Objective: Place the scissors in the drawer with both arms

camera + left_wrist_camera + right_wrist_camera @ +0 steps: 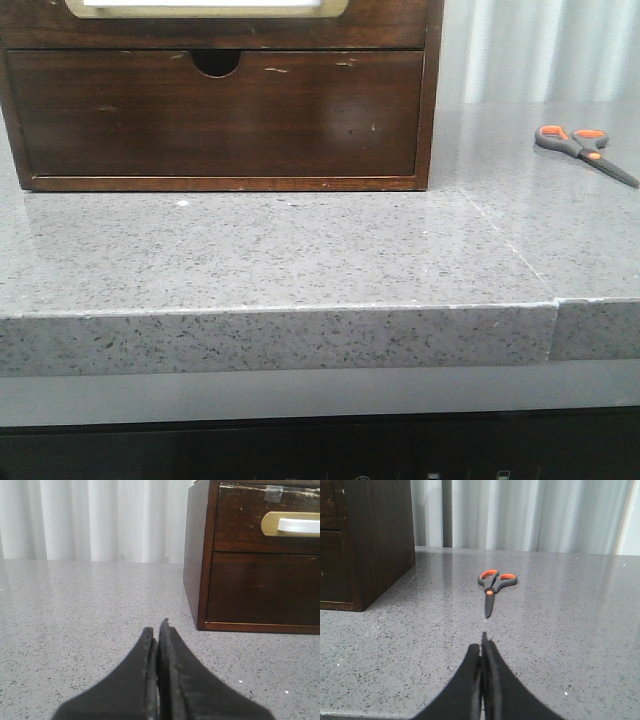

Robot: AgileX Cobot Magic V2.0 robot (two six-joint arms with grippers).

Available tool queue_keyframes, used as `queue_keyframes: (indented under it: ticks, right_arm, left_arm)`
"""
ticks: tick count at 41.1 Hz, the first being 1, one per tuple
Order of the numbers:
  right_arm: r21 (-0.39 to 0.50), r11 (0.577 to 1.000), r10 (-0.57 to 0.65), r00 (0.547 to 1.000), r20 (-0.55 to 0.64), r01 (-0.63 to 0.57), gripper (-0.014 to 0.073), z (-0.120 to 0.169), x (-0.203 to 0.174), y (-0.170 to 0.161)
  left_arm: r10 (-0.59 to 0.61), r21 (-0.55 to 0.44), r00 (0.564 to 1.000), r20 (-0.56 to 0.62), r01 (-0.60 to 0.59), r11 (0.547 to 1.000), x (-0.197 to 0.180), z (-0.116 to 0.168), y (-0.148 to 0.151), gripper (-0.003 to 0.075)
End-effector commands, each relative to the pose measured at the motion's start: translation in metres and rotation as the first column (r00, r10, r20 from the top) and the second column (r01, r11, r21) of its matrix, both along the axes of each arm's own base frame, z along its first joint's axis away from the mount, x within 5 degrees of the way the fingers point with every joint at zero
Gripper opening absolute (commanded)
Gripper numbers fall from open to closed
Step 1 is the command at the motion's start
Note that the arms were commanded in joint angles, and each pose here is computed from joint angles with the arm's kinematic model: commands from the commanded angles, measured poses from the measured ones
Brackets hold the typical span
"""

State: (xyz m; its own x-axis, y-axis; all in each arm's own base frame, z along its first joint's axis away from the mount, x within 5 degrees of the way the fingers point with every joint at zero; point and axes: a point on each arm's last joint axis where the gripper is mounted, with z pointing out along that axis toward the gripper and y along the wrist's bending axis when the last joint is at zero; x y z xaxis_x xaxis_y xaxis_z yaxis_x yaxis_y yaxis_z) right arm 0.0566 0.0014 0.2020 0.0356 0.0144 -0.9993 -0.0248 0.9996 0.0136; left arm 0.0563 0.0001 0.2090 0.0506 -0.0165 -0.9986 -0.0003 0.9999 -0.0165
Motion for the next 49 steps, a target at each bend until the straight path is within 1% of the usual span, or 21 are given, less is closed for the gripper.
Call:
queue_keyframes:
  ticks: [1, 27, 34, 38, 41, 46, 49]
  right_arm:
    - [0.007, 1.0, -0.004, 0.995, 0.095, 0.003, -0.0117, 0.008, -0.002, 0.0]
    - [0.007, 1.0, -0.004, 0.995, 0.095, 0.003, -0.0117, 0.008, -0.002, 0.0]
    - [0.008, 1.0, -0.003, 0.99, 0.143, 0.002, -0.0117, 0.013, -0.003, 0.0]
    - [0.008, 1.0, -0.002, 0.987, 0.16, 0.001, -0.0117, 0.022, -0.005, 0.0]
    - [0.009, 1.0, -0.003, 0.984, 0.178, 0.001, -0.0117, 0.037, -0.008, 0.0]
    - [0.01, 1.0, -0.004, 0.974, 0.224, 0.001, -0.0117, 0.068, -0.018, -0.001]
    - [0.01, 1.0, -0.004, 0.968, 0.252, 0.002, -0.0117, 0.091, -0.027, -0.001]
  left_arm:
    - [0.001, -0.007, 0.996, 0.084, -0.001, 1.0, -0.001, 0.001, 0.0, -0.002]
    - [0.001, -0.007, 0.996, 0.084, -0.001, 1.0, -0.001, 0.001, 0.0, -0.002]
    - [0.0, -0.012, 0.991, 0.137, 0.002, 1.0, -0.002, 0.007, 0.0, -0.002]
    - [0.001, -0.025, 0.983, 0.181, 0.004, 1.0, -0.006, 0.024, 0.0, -0.002]
    - [0.0, -0.025, 0.977, 0.214, 0.005, 1.0, -0.01, 0.041, 0.0, -0.002]
    - [-0.002, -0.024, 0.963, 0.269, 0.009, 1.0, -0.022, 0.077, 0.0, -0.002]
    - [-0.003, -0.023, 0.949, 0.316, 0.011, 1.0, -0.035, 0.103, 0.0, -0.002]
